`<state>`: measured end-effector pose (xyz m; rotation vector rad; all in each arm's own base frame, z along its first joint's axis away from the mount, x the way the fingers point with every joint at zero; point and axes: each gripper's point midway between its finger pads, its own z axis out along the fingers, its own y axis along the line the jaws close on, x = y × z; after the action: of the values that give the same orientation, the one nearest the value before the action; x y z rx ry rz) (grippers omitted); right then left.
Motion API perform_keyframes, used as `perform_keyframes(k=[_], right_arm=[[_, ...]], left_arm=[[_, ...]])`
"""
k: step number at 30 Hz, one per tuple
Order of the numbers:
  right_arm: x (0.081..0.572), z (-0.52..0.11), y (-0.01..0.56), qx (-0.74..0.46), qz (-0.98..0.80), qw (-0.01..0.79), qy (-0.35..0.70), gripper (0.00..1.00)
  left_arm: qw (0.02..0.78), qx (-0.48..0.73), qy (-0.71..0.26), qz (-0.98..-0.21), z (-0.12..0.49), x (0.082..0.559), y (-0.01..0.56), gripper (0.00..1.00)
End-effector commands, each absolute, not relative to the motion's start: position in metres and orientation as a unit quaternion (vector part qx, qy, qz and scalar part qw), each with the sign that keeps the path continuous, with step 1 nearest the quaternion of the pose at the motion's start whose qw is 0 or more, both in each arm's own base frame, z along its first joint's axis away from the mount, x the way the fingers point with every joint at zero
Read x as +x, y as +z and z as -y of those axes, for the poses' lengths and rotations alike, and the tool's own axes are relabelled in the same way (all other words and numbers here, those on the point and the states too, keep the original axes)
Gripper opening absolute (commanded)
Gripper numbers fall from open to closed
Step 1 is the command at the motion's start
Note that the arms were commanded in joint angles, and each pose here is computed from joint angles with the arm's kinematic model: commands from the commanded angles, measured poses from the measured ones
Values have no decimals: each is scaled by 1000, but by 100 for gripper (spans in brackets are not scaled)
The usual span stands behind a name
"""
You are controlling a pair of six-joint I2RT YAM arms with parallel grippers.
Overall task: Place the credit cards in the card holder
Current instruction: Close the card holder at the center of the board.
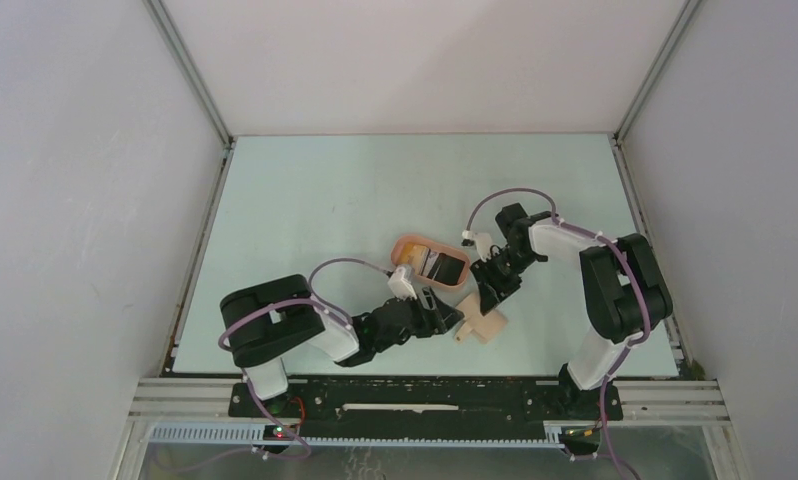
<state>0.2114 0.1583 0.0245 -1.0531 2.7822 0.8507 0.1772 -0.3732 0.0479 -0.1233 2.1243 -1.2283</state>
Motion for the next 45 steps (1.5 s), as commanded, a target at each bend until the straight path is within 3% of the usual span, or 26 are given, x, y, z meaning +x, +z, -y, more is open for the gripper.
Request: perform_keyframes(k=[1,11,19,31,40,45], right_arm=[[214,-166,29,-334,-897,18,287,47],[210,-172,32,-338,-892,15,300,43],[208,-175,34,-340,-888,10,308,46],[219,-166,44,-301,-892,29,335,64],[207,-172,36,-269,-885,-31,379,62],[203,-175,35,-254,-878,-53,403,55]], left_arm=[[321,-87,-444,-832,378,185,34,72],[306,-118,-403,-855,376,191,8,60],[297,-115,-395,-862,375,190,-9,29],[302,-109,-398,-859,368,188,-19,19],[310,-107,-419,-847,369,188,-11,19],[311,-105,-429,-841,371,187,-8,19]])
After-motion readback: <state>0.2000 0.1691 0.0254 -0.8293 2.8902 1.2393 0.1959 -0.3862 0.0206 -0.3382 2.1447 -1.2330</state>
